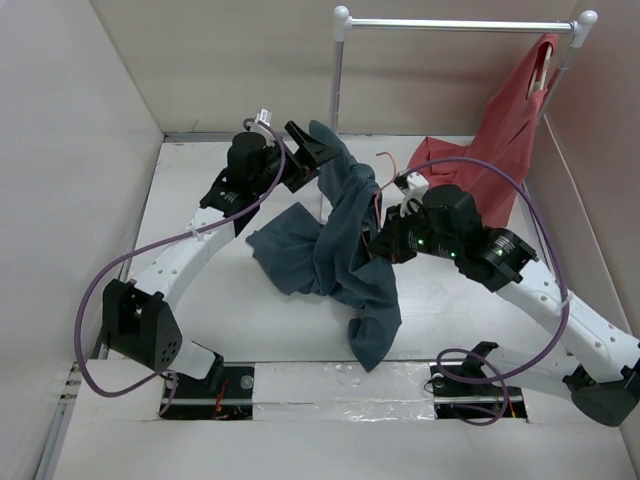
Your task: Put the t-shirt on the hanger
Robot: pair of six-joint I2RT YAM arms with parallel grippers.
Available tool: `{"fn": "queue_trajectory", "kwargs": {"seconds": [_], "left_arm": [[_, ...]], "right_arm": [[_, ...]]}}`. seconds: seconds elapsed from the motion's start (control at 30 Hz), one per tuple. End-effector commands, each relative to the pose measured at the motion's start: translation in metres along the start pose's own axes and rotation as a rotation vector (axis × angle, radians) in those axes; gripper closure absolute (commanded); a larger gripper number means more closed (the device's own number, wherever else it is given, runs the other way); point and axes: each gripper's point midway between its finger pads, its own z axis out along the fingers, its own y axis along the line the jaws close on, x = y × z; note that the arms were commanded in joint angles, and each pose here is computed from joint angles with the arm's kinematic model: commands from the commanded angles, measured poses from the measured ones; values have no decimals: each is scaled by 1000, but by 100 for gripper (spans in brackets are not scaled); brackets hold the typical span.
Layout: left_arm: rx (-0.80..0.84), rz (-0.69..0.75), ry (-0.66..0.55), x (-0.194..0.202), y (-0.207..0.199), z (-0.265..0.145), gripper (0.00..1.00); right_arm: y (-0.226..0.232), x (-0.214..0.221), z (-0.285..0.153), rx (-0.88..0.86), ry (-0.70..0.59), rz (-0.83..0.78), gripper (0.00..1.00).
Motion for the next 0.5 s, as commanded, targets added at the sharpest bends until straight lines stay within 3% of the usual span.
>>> {"fn": "queue_trajectory", "kwargs": {"seconds": [0.0,0.27,0.47], "left_arm": [[-50,163,-101,-27,0,2,16],[-96,183,-222,-62,19,18,13],[-50,146,-218,-73,24,48,12]], "right_arm": [[19,-1,-20,-137,16,-43,100],[23,-8,-39,-175,8,-34,100],[24,-4,-41,-190,22,-40,100]]}}
